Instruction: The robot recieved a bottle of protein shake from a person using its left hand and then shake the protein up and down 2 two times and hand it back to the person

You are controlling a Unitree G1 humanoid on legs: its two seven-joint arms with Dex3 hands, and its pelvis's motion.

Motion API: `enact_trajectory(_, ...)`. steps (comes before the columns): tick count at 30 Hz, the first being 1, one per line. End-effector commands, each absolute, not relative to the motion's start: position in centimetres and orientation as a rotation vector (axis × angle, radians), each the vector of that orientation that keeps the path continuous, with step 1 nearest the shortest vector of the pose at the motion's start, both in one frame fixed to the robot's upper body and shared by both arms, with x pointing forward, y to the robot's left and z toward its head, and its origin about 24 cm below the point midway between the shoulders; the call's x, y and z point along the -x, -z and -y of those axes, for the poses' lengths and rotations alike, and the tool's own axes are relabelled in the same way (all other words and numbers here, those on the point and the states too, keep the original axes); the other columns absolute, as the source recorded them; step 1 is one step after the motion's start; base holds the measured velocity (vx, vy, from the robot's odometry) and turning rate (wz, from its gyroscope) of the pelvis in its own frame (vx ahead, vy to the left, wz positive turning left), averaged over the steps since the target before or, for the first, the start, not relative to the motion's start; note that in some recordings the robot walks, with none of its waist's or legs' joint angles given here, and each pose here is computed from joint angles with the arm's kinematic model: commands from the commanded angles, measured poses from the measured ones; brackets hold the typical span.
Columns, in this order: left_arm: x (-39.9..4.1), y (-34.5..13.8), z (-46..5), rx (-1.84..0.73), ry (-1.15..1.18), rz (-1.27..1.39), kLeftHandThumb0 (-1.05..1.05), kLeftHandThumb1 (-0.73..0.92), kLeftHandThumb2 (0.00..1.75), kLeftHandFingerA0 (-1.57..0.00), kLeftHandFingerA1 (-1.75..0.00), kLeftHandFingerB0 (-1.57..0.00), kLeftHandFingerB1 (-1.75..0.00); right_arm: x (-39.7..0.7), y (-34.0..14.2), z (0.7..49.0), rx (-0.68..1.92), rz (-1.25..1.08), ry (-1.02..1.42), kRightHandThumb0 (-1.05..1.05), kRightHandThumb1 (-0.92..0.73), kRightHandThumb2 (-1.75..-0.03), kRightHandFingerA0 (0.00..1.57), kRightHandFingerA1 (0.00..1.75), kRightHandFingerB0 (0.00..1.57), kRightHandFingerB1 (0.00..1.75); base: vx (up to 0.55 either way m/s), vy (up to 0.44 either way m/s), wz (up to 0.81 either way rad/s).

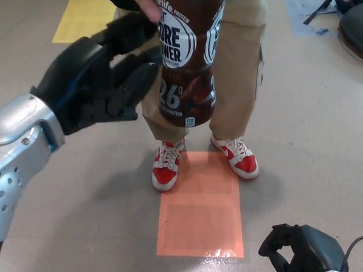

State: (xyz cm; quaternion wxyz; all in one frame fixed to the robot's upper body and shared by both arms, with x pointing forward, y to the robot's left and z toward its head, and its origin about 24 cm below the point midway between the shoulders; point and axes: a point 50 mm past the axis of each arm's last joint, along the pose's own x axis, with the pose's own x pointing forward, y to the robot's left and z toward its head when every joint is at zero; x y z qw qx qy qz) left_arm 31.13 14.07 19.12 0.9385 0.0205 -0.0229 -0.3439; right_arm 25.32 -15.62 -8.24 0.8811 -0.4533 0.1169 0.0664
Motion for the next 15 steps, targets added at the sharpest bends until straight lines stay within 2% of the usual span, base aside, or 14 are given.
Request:
enact_trajectory(1, -28.1, -17.9, -9.6, -0.012, 1.019, -0.4, -0.86, 0.55, 0.88, 0.0, -0.17, 0.0, 0.0, -24.9, 8.2, 16.8, 0.961, -0.21, -0.109, -0.51, -0.57, -1.16, 1.04, 1.13, 0.88, 0.86, 0.0, 0.0, 0.0)
enact_trajectory(5, -28.1, -17.7, -8.8, 0.002, 1.02, -0.433, -0.84, 0.51, 0.86, 0.0, -0.14, 0.0, 0.0, -25.0, 8.0, 16.7, 0.965, -0.197, -0.099, -0.49, -0.58, -1.16, 1.05, 1.12, 0.89, 0.86, 0.0, 0.0, 0.0)
enact_trajectory(6, -28.1, -17.7, -8.8, 0.005, 1.018, -0.435, -0.77, 0.6, 0.59, 0.0, -0.15, 0.0, 0.0, -25.0, 8.0, 16.7, 0.964, -0.197, -0.099, -0.49, -0.58, -1.16, 1.05, 1.11, 0.89, 0.86, 0.0, 0.0, 0.0)
enact_trajectory(9, -28.1, -17.6, -8.5, 0.016, 1.016, -0.445, -0.78, 0.59, 0.58, 0.0, -0.15, 0.0, 0.0, -25.2, 8.0, 16.6, 0.963, -0.197, -0.099, -0.48, -0.57, -1.16, 1.07, 1.12, 0.89, 0.86, 0.0, 0.0, 0.0)
enact_trajectory(10, -28.1, -17.6, -8.3, 0.009, 1.016, -0.453, -0.85, 0.51, 0.86, 0.0, -0.13, 0.0, 0.0, -25.3, 7.9, 16.6, 0.965, -0.199, -0.101, -0.48, -0.56, -1.15, 1.08, 1.12, 0.89, 0.85, 0.0, 0.0, 0.0)
enact_trajectory(15, -28.7, -17.8, -7.7, -0.008, 0.99, -0.477, -0.83, 0.49, 0.86, 0.0, -0.14, 0.0, 0.0, -25.6, 7.7, 16.6, 0.969, -0.193, -0.102, -0.46, -0.55, -1.14, 1.05, 1.1, 0.88, 0.83, 0.0, 0.0, 0.0)
